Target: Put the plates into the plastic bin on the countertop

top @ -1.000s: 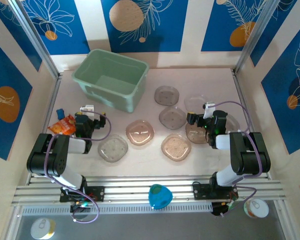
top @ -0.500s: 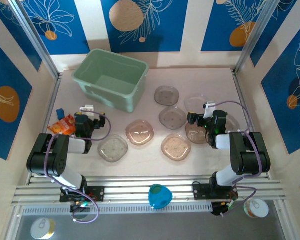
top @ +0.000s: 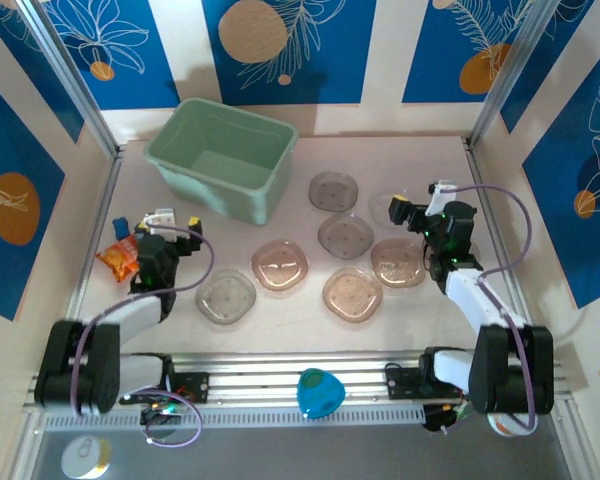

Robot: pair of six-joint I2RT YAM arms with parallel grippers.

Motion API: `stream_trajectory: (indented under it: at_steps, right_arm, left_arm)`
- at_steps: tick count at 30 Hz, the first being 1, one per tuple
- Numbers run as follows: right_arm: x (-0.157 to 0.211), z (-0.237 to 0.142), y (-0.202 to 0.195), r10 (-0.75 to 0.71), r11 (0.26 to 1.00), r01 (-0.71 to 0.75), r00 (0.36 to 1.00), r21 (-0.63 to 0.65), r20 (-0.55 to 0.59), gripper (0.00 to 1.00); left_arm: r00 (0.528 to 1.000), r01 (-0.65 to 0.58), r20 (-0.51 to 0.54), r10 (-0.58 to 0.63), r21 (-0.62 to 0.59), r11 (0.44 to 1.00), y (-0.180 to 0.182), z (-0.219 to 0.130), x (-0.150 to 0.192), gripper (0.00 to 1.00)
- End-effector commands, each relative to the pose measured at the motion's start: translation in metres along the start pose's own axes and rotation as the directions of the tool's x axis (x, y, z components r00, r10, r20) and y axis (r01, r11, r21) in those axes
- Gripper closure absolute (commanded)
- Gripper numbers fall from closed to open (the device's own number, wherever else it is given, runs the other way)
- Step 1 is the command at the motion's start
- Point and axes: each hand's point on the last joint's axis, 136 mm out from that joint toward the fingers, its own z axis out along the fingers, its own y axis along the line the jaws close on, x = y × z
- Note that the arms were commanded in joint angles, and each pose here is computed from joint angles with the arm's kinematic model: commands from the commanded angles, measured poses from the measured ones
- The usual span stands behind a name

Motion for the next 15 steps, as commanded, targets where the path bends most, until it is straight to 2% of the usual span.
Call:
stream_trajectory:
  at_steps: [1, 4, 7, 11, 15]
  right_arm:
    - [0.01, -0.016, 0.01, 0.123, 0.992, -0.127, 0.982, -0.02, -0.14, 0.03]
    - [0.009, -0.022, 0.029, 0.2, 0.973, -0.224, 0.944, -0.062, -0.263, 0.09]
    - [0.011, -0.02, 0.051, 0.239, 0.946, -0.308, 0.873, -0.101, -0.424, 0.17]
    - [0.015, -0.002, 0.073, 0.267, 0.911, -0.399, 0.767, -0.108, -0.583, 0.27]
    - [0.024, 0.027, 0.081, 0.272, 0.905, -0.42, 0.689, -0.065, -0.671, 0.38]
  left_arm:
    - [0.997, 0.047, -0.055, -0.048, -0.017, 0.999, 0.006, -0.014, -0.016, 0.0]
    - [0.984, 0.147, -0.104, -0.147, -0.009, 0.989, 0.005, -0.028, -0.045, 0.01]
    - [0.942, 0.262, -0.22, -0.253, 0.014, 0.965, -0.005, -0.037, -0.064, 0.03]
    - [0.845, 0.391, -0.408, -0.345, 0.03, 0.92, -0.027, -0.033, -0.072, 0.07]
    - [0.772, 0.435, -0.516, -0.371, 0.002, 0.901, -0.039, -0.019, -0.076, 0.12]
